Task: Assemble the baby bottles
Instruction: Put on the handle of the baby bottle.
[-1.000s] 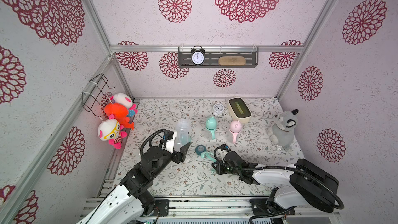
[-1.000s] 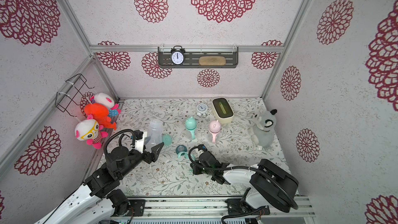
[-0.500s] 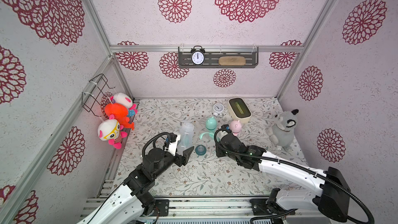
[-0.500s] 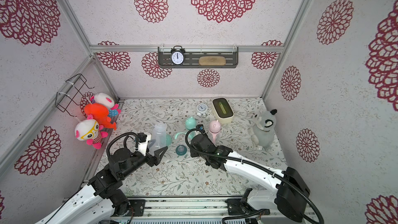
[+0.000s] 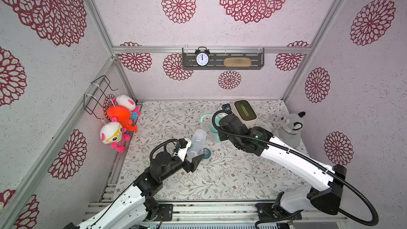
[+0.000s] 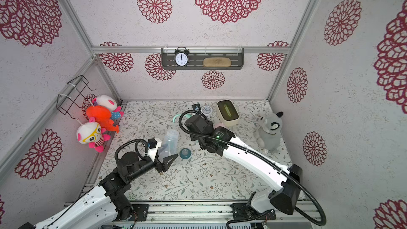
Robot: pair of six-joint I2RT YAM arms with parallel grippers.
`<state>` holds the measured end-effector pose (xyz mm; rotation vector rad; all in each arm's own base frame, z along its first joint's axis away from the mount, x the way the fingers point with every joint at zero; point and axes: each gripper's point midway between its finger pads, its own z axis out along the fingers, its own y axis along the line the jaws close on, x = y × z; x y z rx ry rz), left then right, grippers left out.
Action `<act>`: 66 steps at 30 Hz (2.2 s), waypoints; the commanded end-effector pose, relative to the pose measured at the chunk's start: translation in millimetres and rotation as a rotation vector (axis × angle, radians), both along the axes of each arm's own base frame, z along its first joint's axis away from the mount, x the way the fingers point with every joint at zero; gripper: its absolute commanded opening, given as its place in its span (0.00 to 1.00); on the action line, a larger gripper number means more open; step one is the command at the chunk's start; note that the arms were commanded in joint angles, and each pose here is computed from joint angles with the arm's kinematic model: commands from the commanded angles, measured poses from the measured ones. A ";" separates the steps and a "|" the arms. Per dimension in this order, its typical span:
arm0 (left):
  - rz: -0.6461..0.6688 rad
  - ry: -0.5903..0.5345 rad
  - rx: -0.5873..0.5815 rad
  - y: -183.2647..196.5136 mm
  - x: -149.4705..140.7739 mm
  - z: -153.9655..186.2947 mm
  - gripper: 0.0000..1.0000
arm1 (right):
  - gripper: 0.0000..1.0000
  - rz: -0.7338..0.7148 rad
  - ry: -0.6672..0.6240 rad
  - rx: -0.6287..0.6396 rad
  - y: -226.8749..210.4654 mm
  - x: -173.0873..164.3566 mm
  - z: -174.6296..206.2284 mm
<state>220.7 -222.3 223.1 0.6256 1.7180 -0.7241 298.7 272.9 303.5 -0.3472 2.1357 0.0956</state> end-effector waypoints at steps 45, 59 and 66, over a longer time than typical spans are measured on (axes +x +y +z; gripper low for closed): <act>0.077 -0.082 -0.067 -3.4 32.0 38.6 0.00 | 0.00 0.000 -0.307 -0.504 45.2 -51.1 12.1; 0.057 -0.093 -0.079 -2.2 25.7 42.7 0.00 | 0.25 0.018 -0.370 -0.462 47.4 -55.4 25.8; 0.032 -0.110 -0.090 -3.1 20.1 46.3 0.00 | 0.53 0.076 -0.351 -0.379 52.2 -59.4 35.6</act>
